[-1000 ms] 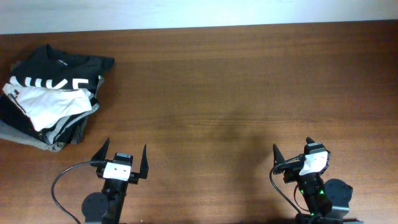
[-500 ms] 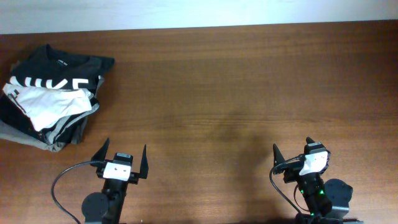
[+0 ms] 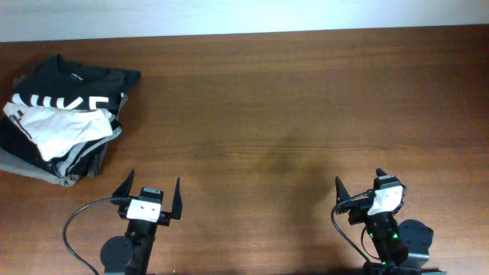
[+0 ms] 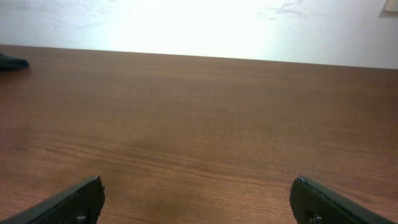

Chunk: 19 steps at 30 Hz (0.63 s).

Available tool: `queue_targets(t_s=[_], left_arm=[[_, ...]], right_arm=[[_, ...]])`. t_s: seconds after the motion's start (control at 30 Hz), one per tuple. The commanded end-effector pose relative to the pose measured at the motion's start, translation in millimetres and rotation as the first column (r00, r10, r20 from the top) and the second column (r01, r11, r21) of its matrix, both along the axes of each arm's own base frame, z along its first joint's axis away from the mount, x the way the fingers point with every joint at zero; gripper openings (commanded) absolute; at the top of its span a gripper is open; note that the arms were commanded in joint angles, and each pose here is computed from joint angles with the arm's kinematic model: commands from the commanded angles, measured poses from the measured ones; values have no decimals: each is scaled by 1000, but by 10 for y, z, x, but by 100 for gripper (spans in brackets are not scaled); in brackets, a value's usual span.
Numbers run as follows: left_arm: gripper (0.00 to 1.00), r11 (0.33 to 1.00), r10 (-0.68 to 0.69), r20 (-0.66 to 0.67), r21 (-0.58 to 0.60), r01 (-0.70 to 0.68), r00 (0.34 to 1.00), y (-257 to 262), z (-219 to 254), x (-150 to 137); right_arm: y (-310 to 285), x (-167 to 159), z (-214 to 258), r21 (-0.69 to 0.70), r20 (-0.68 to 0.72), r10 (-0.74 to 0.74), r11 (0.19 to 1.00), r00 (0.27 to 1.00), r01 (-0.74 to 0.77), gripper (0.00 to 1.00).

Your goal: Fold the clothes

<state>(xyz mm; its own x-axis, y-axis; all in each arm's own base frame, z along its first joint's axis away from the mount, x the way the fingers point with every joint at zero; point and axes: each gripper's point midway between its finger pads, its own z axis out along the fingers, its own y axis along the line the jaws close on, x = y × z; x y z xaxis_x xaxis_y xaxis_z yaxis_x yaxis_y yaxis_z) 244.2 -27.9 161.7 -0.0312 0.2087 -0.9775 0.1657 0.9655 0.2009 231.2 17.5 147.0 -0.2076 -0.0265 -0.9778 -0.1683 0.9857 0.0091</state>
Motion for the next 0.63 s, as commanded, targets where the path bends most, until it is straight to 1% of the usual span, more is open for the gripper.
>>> queue_targets(t_s=[0.0,0.6], left_arm=[[99,1000,4,-1,-5,-4,1000,2,-17,0],[100,1000,4,-1,-5,-4,1000,2,-17,0]], right_arm=[[3,-1,-18,-6,2,4,1000,1000,-4,99],[3,-1,-18,-5,2,4,1000,1000,-4,99]])
